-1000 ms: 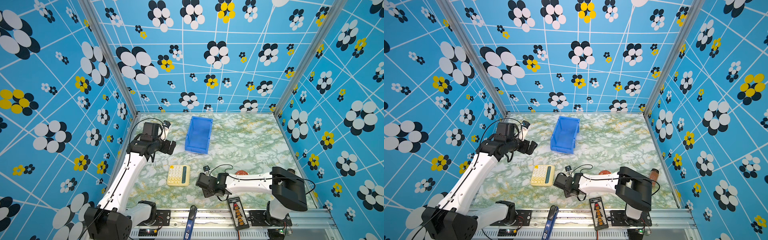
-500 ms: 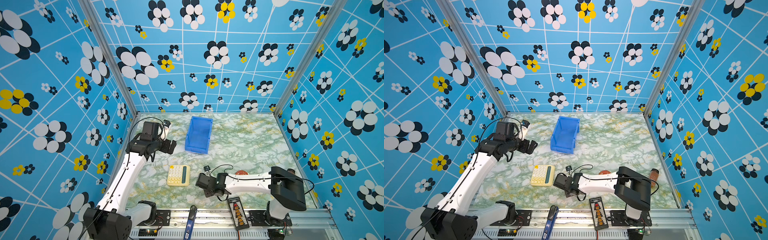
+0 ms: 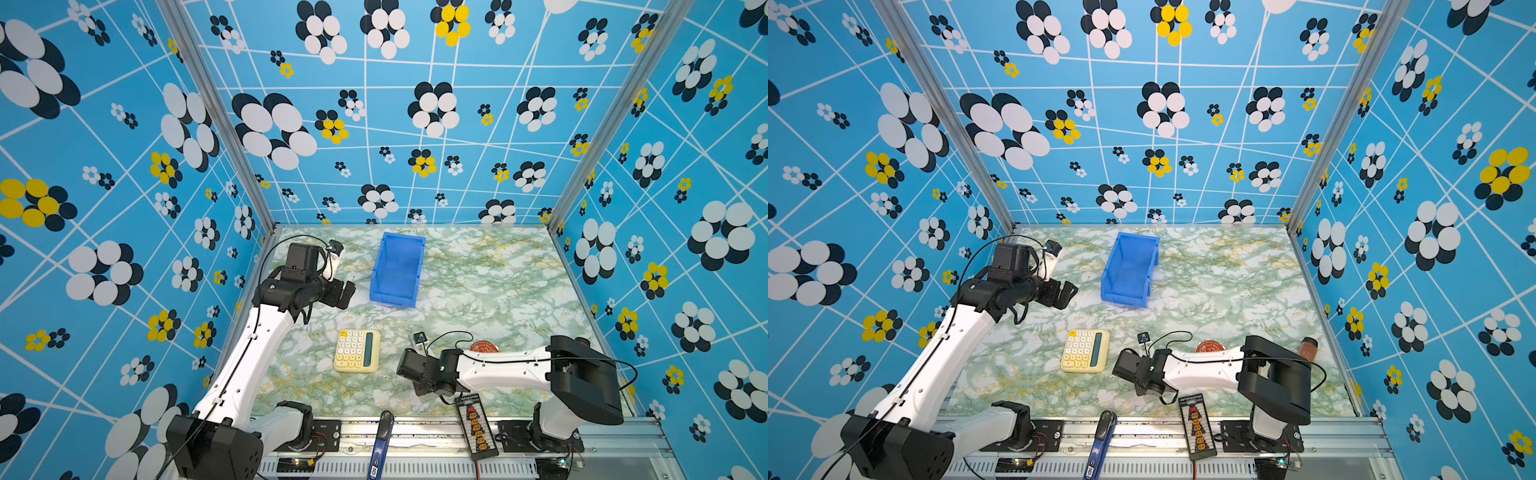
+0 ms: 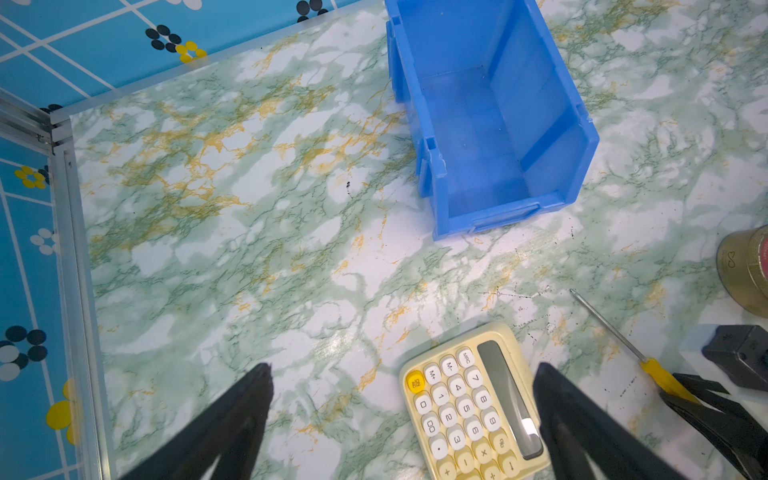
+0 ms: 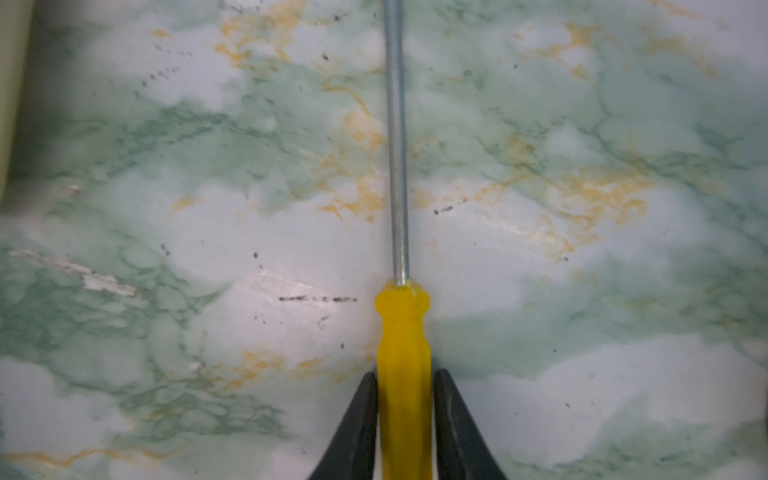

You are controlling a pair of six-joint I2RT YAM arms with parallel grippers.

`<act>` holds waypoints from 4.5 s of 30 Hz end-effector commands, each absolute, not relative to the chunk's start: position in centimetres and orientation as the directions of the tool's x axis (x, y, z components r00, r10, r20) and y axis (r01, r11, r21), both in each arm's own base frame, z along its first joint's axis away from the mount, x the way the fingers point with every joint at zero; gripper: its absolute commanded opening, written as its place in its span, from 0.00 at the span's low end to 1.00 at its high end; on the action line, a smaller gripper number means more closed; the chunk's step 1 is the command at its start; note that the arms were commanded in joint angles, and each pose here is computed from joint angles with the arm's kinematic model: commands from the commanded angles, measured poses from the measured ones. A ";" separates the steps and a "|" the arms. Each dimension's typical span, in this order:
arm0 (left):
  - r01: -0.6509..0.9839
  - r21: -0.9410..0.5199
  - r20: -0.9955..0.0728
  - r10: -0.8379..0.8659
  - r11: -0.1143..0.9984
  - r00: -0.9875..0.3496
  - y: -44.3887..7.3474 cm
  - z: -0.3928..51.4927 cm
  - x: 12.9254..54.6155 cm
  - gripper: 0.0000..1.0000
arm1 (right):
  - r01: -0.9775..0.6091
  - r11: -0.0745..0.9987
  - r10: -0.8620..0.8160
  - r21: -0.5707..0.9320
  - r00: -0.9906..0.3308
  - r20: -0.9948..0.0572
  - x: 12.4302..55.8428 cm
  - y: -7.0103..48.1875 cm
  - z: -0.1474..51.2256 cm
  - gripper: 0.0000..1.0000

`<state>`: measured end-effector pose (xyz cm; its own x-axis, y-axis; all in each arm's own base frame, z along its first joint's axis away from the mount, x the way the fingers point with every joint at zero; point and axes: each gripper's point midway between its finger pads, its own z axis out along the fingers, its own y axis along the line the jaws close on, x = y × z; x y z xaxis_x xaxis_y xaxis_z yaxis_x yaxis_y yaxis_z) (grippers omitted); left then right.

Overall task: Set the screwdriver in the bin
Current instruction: 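Lower the right gripper and close it on the yellow screwdriver handle, then lift the screwdriver with the right gripper and carry it over the blue bin, then lower the screwdriver into the blue bin and open the right gripper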

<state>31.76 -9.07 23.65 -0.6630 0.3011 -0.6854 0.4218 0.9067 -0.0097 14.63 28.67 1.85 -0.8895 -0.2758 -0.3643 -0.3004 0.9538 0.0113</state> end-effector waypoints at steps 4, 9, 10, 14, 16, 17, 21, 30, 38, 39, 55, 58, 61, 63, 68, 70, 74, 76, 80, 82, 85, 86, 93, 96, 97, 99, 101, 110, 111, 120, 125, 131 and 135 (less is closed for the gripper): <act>0.441 -0.029 -0.684 0.304 0.897 -0.664 -9.8 24.4 31.4 0.99 | -0.292 0.955 -0.289 -0.045 -0.890 -0.352 14.2 26.7 1.3 0.19; 0.454 -0.020 -0.679 0.321 0.891 -0.660 -9.9 24.2 31.3 0.99 | -0.311 0.950 -0.302 -0.036 -0.880 -0.367 14.4 27.0 1.8 0.15; 0.459 -0.013 -0.679 0.329 0.889 -0.657 -9.9 24.2 31.3 0.99 | -0.314 0.949 -0.304 -0.034 -0.878 -0.371 14.4 27.0 1.9 0.15; 0.482 0.028 -0.664 0.376 0.876 -0.646 -10.0 23.5 31.2 0.99 | -0.327 0.945 -0.308 -0.018 -0.868 -0.391 14.5 27.1 2.8 0.14; 0.500 0.038 -0.655 0.399 0.865 -0.641 -10.1 23.1 31.1 0.99 | -0.344 0.939 -0.318 -0.006 -0.861 -0.397 14.4 27.2 3.3 0.14; 0.511 0.044 -0.650 0.413 0.859 -0.638 -10.2 22.7 31.0 0.99 | -0.351 0.936 -0.322 -0.002 -0.858 -0.401 14.4 27.2 3.7 0.14; 0.557 0.092 -0.589 0.497 0.825 -0.638 -10.2 20.2 30.7 0.99 | -0.390 0.921 -0.349 0.010 -0.835 -0.425 14.5 27.5 5.7 0.14; 0.582 0.094 -0.580 0.519 0.808 -0.628 -11.0 20.2 30.0 0.99 | -0.456 0.889 -0.380 0.038 -0.783 -0.492 16.2 29.2 11.3 0.16; 0.586 0.089 -0.641 0.497 0.806 -0.585 -10.8 22.0 27.7 0.99 | -0.441 0.890 -0.319 0.114 -0.782 -0.536 20.8 30.8 15.5 0.16; 0.585 0.093 -0.649 0.495 0.805 -0.578 -10.8 22.3 27.5 0.99 | -0.435 0.893 -0.309 0.118 -0.781 -0.543 21.7 31.0 16.0 0.16; 0.511 0.050 -0.733 0.380 0.858 -0.565 -10.5 26.1 28.6 0.99 | -0.308 0.929 -0.132 0.204 -0.793 -0.594 38.0 35.9 17.9 0.16; 0.507 0.031 -0.738 0.362 0.861 -0.570 -10.5 26.2 28.5 0.99 | -0.281 0.939 -0.113 0.199 -0.798 -0.593 39.8 36.2 17.0 0.16; 0.505 0.013 -0.745 0.345 0.863 -0.571 -10.5 26.5 28.4 0.99 | -0.250 0.948 -0.089 0.196 -0.802 -0.590 41.3 36.0 16.0 0.16; 0.503 0.002 -0.753 0.332 0.864 -0.568 -10.6 26.9 28.4 0.99 | -0.223 0.957 -0.070 0.184 -0.796 -0.601 42.1 35.8 15.4 0.18; 0.511 -0.058 -0.762 0.292 0.858 -0.578 -11.0 27.4 28.3 0.99 | -0.194 0.959 -0.037 0.207 -0.809 -0.587 43.3 36.3 13.5 0.18; 0.516 -0.075 -0.762 0.285 0.853 -0.581 -11.2 27.4 28.2 0.99 | -0.195 0.958 -0.034 0.212 -0.808 -0.588 43.6 36.7 13.1 0.18; 0.509 -0.080 -0.761 0.278 0.857 -0.586 -11.2 27.4 28.3 0.99 | -0.192 0.960 -0.042 0.204 -0.819 -0.572 44.2 37.3 11.6 0.18; 0.506 -0.084 -0.760 0.274 0.859 -0.590 -11.1 27.3 28.3 0.99 | -0.192 0.960 -0.046 0.203 -0.825 -0.563 44.5 37.6 11.1 0.18; 0.497 -0.097 -0.758 0.259 0.862 -0.598 -11.0 27.0 28.4 0.99 | -0.188 0.959 -0.041 0.212 -0.832 -0.553 44.9 38.1 10.3 0.18; 0.495 -0.102 -0.758 0.254 0.863 -0.600 -10.9 27.0 28.5 0.99 | -0.181 0.960 -0.036 0.213 -0.836 -0.547 45.0 38.2 9.9 0.18; 0.494 -0.106 -0.758 0.252 0.863 -0.602 -10.9 27.0 28.5 0.99 | -0.171 0.960 -0.026 0.223 -0.844 -0.535 45.1 38.3 9.1 0.18; 0.494 -0.106 -0.757 0.252 0.863 -0.603 -10.9 27.0 28.5 0.99 | -0.168 0.960 -0.024 0.224 -0.846 -0.532 45.2 38.4 8.9 0.19; 0.491 -0.108 -0.760 0.247 0.864 -0.601 -10.9 26.8 28.5 0.99 | -0.151 0.959 -0.011 0.238 -0.863 -0.505 45.2 38.6 7.4 0.20; 0.489 -0.111 -0.757 0.245 0.866 -0.605 -10.8 26.7 28.5 0.99 | -0.139 0.961 -0.002 0.241 -0.869 -0.494 45.3 38.6 6.6 0.20; 0.488 -0.110 -0.759 0.244 0.866 -0.604 -10.8 26.7 28.6 0.99 | -0.138 0.960 -0.001 0.242 -0.870 -0.493 45.3 38.7 6.5 0.21; 0.486 -0.111 -0.759 0.242 0.867 -0.604 -10.8 26.8 28.6 0.99 | -0.133 0.961 0.000 0.241 -0.875 -0.484 45.4 38.7 6.0 0.21; 0.486 -0.112 -0.759 0.241 0.867 -0.604 -10.8 26.8 28.6 0.99 | -0.132 0.961 -0.001 0.242 -0.879 -0.477 45.4 38.8 5.6 0.21; 0.485 -0.114 -0.758 0.240 0.867 -0.606 -10.8 26.7 28.7 0.99 | -0.128 0.960 -0.001 0.248 -0.890 -0.457 45.5 39.1 4.6 0.23; 0.486 -0.115 -0.759 0.239 0.866 -0.605 -10.8 26.7 28.7 0.99 | -0.129 0.960 -0.002 0.248 -0.890 -0.457 45.5 39.1 4.6 0.24; 0.487 -0.118 -0.745 0.247 0.865 -0.619 -10.8 26.4 28.9 0.99 | -0.145 0.959 -0.012 0.245 -0.881 -0.473 45.9 39.3 6.1 0.30; 0.488 -0.118 -0.746 0.247 0.865 -0.618 -10.9 26.3 28.9 0.99 | -0.160 0.959 -0.019 0.235 -0.862 -0.507 46.0 38.9 8.8 0.32; 0.482 -0.100 -0.734 0.263 0.870 -0.626 -10.6 25.4 29.2 0.99 | -0.187 0.959 -0.030 0.213 -0.813 -0.582 45.5 37.4 13.6 0.35; 0.448 -0.053 -0.723 0.275 0.892 -0.634 -9.7 24.3 30.2 0.99 | -0.256 0.940 -0.047 0.224 -0.749 -0.661 44.4 37.1 19.3 0.36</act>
<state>29.33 -10.52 25.40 -0.6303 0.2608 -0.7312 0.4714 0.8769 -0.0935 44.56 37.53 12.19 -0.8338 -0.0500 -0.5499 -0.1994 0.9559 0.2156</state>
